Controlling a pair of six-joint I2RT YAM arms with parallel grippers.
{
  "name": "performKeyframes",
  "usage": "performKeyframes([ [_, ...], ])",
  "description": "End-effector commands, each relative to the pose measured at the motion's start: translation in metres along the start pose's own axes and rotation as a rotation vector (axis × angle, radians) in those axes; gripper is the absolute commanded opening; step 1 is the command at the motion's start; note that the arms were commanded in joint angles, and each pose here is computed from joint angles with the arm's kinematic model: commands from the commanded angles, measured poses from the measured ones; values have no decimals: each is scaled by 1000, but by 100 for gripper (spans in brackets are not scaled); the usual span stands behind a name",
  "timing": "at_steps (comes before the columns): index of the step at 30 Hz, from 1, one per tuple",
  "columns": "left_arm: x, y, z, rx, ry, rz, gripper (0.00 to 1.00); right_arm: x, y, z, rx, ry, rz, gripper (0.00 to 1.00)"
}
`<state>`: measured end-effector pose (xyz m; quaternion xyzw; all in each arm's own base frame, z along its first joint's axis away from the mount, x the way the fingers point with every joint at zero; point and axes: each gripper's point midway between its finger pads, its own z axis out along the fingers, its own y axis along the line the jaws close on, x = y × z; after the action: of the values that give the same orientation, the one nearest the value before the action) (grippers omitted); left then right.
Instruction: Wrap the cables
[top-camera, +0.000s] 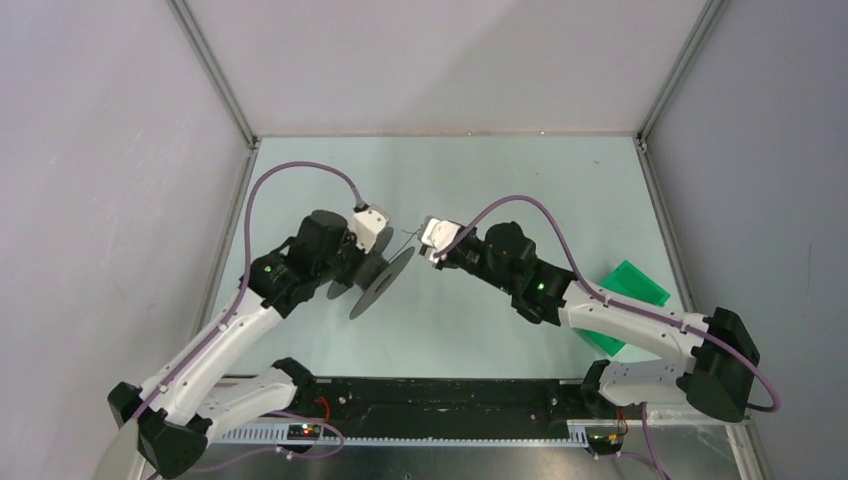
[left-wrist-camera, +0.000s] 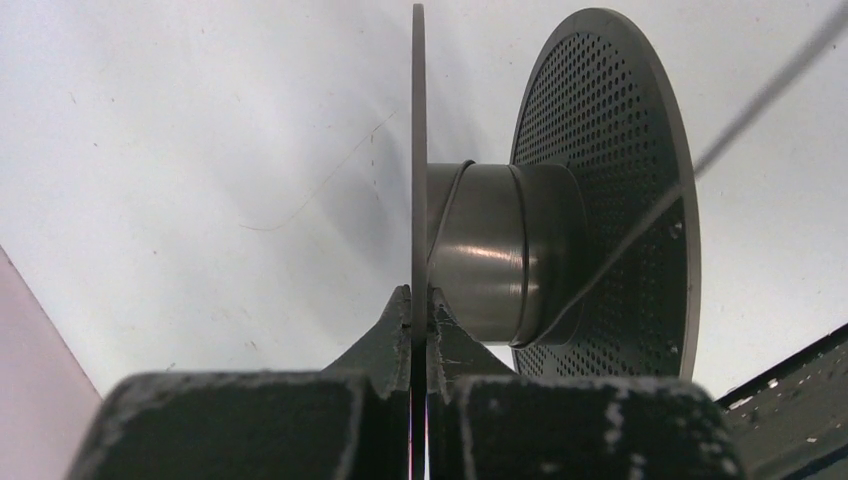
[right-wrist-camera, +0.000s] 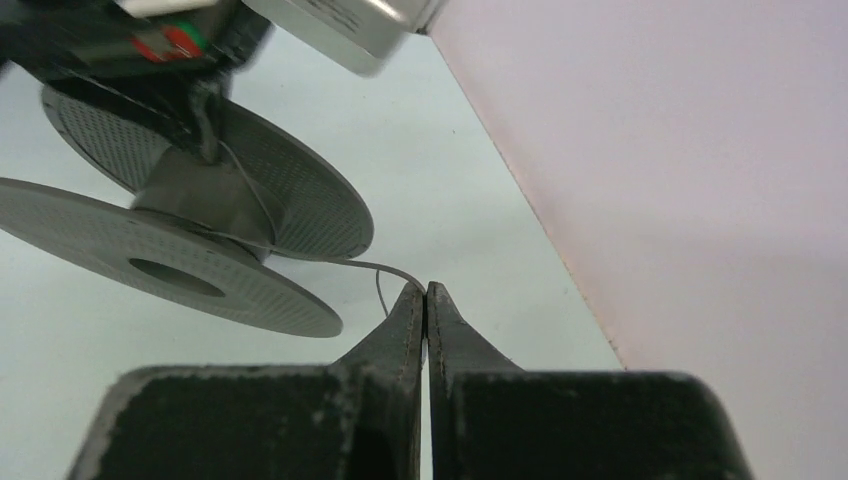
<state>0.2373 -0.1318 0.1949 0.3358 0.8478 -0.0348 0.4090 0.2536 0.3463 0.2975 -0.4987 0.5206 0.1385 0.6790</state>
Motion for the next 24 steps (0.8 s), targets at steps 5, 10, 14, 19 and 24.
performKeyframes([
  [5, -36, -16, -40, 120, -220, 64, 0, 35, -21, -4, -50, 52, 126, 0],
  [10, -57, -38, -68, 312, -335, -52, 0, 45, -15, -16, -142, 42, 187, 0],
  [14, -72, -32, -87, 387, -398, -196, 0, 51, -18, -21, -173, 40, 403, 0],
  [19, -91, -20, -95, 432, -463, -396, 0, 49, -1, -35, -290, 42, 709, 0],
  [24, -121, -11, -112, 480, -614, -543, 0, 33, 7, -42, -388, 2, 894, 0],
])
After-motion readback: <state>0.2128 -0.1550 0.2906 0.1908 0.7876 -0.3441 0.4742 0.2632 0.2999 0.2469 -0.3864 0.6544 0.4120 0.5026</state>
